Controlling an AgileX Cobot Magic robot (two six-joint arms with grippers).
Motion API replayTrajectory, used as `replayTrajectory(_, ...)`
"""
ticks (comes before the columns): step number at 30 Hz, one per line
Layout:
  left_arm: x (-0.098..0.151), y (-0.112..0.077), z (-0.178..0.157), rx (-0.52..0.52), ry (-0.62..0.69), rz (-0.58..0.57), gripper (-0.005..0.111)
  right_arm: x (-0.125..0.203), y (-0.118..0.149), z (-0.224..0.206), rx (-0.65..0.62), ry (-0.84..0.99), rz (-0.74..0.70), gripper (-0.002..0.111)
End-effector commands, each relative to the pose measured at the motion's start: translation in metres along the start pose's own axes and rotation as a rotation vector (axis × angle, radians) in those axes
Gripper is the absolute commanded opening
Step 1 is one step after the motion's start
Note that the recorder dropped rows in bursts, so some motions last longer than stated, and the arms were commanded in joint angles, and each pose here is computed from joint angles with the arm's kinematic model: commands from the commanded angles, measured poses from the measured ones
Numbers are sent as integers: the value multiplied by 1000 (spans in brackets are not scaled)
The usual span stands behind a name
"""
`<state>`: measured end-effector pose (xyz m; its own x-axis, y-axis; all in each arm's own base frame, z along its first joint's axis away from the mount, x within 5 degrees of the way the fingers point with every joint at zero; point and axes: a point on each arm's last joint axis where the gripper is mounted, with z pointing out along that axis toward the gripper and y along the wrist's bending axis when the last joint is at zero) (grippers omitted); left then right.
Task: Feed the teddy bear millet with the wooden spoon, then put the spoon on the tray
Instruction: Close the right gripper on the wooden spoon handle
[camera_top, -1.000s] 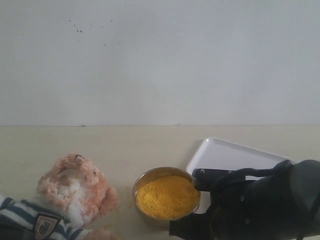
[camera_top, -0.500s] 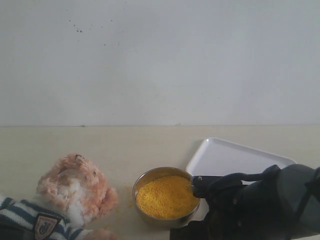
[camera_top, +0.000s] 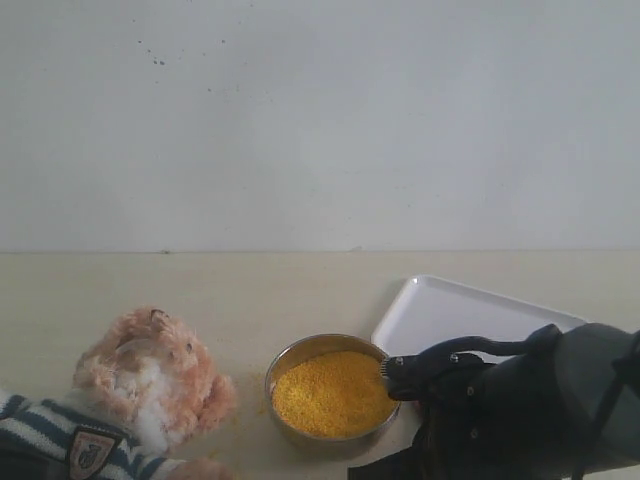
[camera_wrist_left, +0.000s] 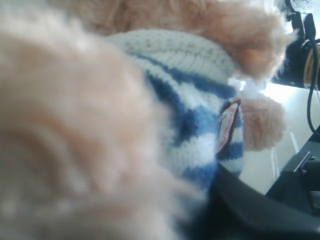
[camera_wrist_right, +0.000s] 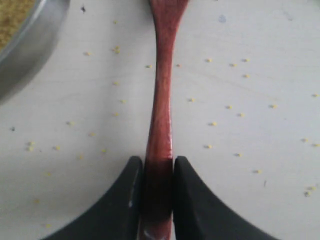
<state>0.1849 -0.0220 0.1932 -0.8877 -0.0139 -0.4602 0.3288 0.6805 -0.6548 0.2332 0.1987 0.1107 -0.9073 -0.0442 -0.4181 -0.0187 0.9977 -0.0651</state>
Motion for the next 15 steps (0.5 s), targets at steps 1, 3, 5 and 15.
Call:
replayTrajectory(1, 0, -3, -2, 17, -13, 5, 4, 4, -11, -2, 85, 39, -28, 0)
replayTrajectory(3, 0, -3, -2, 17, -13, 5, 4, 1, -13, -9, 87, 26, -48, 0)
replayTrajectory(5, 0, -3, -2, 17, -13, 5, 4, -2, -15, -16, 79, 9, -55, 0)
replayTrajectory(15, 0, -3, -2, 17, -13, 5, 4, -13, -33, -55, 139, -33, -134, 0)
